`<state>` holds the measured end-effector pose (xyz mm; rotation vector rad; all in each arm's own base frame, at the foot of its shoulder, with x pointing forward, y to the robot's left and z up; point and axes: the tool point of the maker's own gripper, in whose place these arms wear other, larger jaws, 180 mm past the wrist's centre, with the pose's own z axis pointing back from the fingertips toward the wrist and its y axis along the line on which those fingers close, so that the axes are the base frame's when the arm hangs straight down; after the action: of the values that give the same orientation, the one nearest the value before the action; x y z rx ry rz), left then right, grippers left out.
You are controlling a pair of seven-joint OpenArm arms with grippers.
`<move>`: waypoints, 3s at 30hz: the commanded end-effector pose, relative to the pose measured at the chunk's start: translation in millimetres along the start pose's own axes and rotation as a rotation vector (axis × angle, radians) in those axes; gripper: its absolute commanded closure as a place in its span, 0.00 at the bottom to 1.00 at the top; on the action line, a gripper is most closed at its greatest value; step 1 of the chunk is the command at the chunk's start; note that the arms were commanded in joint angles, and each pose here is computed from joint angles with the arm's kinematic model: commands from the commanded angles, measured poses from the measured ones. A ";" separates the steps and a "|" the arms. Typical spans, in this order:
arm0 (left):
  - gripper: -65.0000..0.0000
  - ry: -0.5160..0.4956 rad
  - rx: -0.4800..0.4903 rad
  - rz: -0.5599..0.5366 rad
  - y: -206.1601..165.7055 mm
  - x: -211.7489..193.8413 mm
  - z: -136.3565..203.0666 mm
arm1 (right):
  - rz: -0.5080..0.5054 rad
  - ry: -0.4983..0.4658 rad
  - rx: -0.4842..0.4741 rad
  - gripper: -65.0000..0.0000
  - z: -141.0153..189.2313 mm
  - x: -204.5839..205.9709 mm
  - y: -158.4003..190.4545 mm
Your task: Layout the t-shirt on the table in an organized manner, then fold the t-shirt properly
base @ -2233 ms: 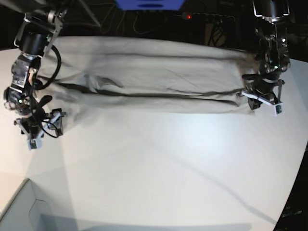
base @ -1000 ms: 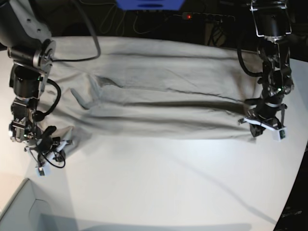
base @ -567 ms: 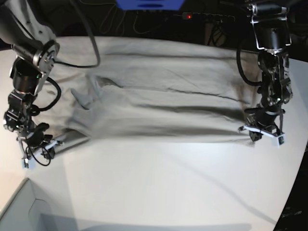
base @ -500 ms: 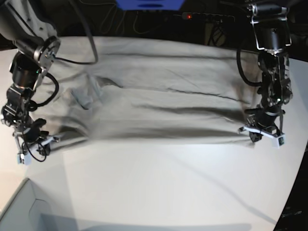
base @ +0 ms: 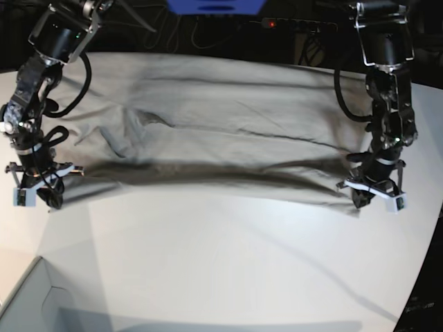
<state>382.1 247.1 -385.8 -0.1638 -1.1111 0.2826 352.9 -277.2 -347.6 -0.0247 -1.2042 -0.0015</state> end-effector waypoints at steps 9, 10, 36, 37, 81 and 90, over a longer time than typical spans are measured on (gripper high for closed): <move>1.00 -0.058 -0.098 -0.043 -20.7 4.0 25.9 | 0.044 -0.088 0.002 1.00 47.0 16.4 5.3; 1.00 -0.058 -0.081 -0.034 -13.4 2.6 28.6 | 0.039 -0.085 0.005 1.00 52.9 13.1 9.2; 1.00 -0.074 0.001 0.000 15.4 -7.5 60.5 | 0.007 0.066 -0.044 1.00 119.6 -51.0 15.8; 1.00 -0.072 0.002 -0.001 16.0 -7.7 60.4 | 0.004 0.078 -0.043 1.00 122.3 -55.5 16.6; 1.00 0.000 0.030 0.009 32.6 -30.7 57.4 | -0.112 0.176 -0.050 1.00 122.0 -121.0 6.9; 1.00 -0.042 0.014 -0.022 25.7 -14.5 65.8 | -0.121 0.148 -0.115 1.00 121.8 -112.4 -15.6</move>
<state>304.6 260.4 -393.2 -0.1419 -1.0909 0.2831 193.8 -287.5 -419.9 -0.0440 -1.0102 -0.1834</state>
